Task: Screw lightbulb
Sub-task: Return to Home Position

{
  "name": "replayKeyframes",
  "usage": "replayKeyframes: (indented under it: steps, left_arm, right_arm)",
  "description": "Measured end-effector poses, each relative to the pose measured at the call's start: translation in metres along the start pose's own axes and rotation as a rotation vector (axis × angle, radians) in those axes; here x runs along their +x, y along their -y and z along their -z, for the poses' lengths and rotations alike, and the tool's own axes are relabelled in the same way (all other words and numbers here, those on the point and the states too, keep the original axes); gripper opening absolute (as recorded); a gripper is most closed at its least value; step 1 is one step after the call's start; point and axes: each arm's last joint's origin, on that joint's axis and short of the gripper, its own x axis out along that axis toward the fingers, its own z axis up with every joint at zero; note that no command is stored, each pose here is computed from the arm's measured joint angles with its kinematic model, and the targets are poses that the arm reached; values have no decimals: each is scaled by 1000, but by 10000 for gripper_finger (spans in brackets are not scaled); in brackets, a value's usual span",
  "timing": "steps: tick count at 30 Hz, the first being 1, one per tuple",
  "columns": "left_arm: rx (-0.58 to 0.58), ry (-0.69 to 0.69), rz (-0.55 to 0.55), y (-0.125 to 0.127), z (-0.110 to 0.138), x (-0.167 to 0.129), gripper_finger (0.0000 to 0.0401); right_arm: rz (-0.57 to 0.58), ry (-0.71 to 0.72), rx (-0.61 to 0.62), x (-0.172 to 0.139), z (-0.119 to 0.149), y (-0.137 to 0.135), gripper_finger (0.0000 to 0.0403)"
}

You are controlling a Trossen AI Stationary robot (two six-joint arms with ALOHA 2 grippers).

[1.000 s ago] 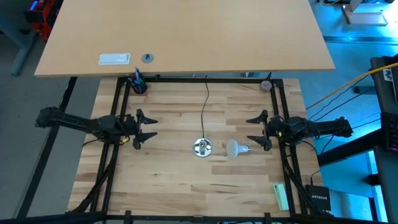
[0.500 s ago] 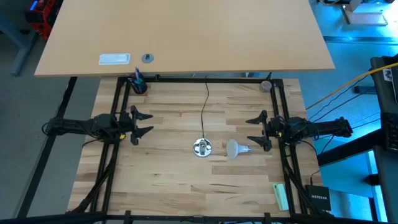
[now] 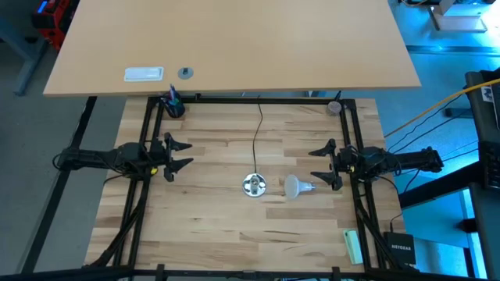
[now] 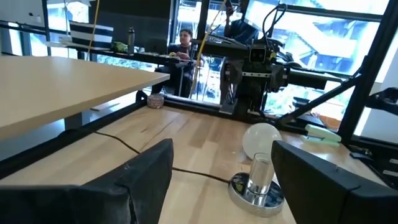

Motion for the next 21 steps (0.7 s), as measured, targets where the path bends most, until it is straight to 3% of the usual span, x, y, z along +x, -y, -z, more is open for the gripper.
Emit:
replayKeyframes:
  steps: [21]
  left_arm:
    - [-7, -1, 0, 0, 0, 0, 263]
  right_arm:
    - [-1, 1, -1, 0, 0, 0, 363]
